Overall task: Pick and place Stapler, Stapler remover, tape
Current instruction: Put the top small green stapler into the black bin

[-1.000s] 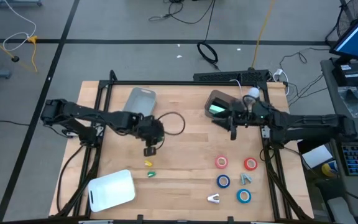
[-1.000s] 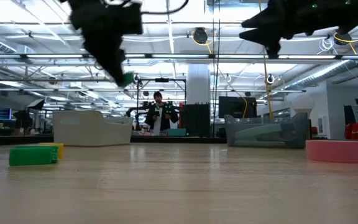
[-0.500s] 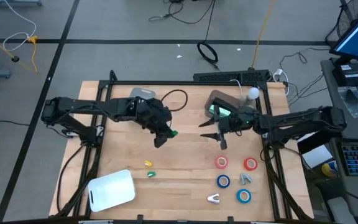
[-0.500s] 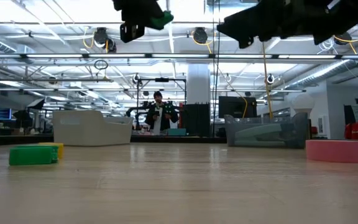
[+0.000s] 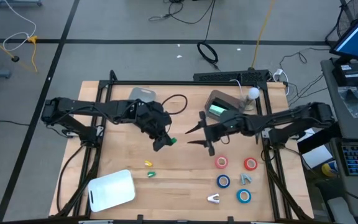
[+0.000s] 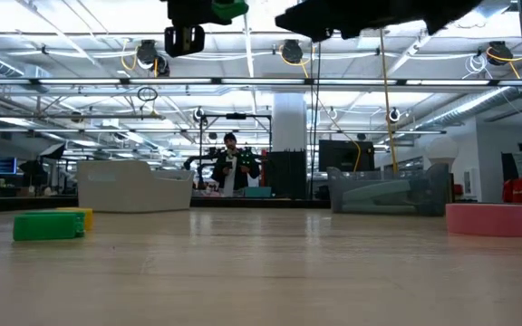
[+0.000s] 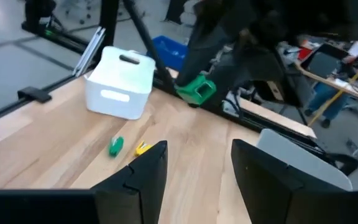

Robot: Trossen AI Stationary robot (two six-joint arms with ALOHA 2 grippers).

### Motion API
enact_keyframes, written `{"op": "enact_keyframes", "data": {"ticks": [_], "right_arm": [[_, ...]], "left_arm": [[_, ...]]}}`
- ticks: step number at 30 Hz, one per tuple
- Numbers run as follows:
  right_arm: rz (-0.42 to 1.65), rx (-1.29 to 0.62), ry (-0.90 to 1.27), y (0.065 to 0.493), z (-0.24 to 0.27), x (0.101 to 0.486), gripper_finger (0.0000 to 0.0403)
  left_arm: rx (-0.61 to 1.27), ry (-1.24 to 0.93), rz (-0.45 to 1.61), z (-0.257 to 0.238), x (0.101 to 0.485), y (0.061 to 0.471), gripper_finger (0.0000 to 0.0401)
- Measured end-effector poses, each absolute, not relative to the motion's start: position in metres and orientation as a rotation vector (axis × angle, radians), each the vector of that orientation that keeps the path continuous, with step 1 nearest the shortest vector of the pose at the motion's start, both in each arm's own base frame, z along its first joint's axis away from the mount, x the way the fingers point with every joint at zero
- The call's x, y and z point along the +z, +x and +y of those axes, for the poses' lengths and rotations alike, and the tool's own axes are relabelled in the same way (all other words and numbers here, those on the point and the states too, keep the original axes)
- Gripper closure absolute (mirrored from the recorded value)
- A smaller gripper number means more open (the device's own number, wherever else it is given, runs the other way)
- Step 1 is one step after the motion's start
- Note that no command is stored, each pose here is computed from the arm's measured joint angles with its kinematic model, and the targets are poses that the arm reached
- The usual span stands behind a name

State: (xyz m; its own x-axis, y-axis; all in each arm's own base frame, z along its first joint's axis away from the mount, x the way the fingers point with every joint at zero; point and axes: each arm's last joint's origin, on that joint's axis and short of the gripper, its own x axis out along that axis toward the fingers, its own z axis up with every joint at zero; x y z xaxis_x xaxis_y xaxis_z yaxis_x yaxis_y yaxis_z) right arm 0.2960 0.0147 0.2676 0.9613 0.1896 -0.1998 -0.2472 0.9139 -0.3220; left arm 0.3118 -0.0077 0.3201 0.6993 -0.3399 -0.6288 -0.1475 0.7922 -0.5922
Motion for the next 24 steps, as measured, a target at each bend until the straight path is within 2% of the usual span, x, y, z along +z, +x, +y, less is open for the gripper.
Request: {"op": "enact_keyframes", "data": {"ticks": [18, 24], "right_arm": [[0.231, 0.321, -0.535, 0.348, 0.035, 0.284, 0.0229], [0.223, 0.256, -0.604, 0.349, 0.035, 0.289, 0.0229]], "left_arm": [[-0.134, -0.664, 0.854, -0.014, 0.317, 0.309, 0.0324], [-0.137, -0.665, 0.849, -0.014, 0.318, 0.309, 0.0324]]}}
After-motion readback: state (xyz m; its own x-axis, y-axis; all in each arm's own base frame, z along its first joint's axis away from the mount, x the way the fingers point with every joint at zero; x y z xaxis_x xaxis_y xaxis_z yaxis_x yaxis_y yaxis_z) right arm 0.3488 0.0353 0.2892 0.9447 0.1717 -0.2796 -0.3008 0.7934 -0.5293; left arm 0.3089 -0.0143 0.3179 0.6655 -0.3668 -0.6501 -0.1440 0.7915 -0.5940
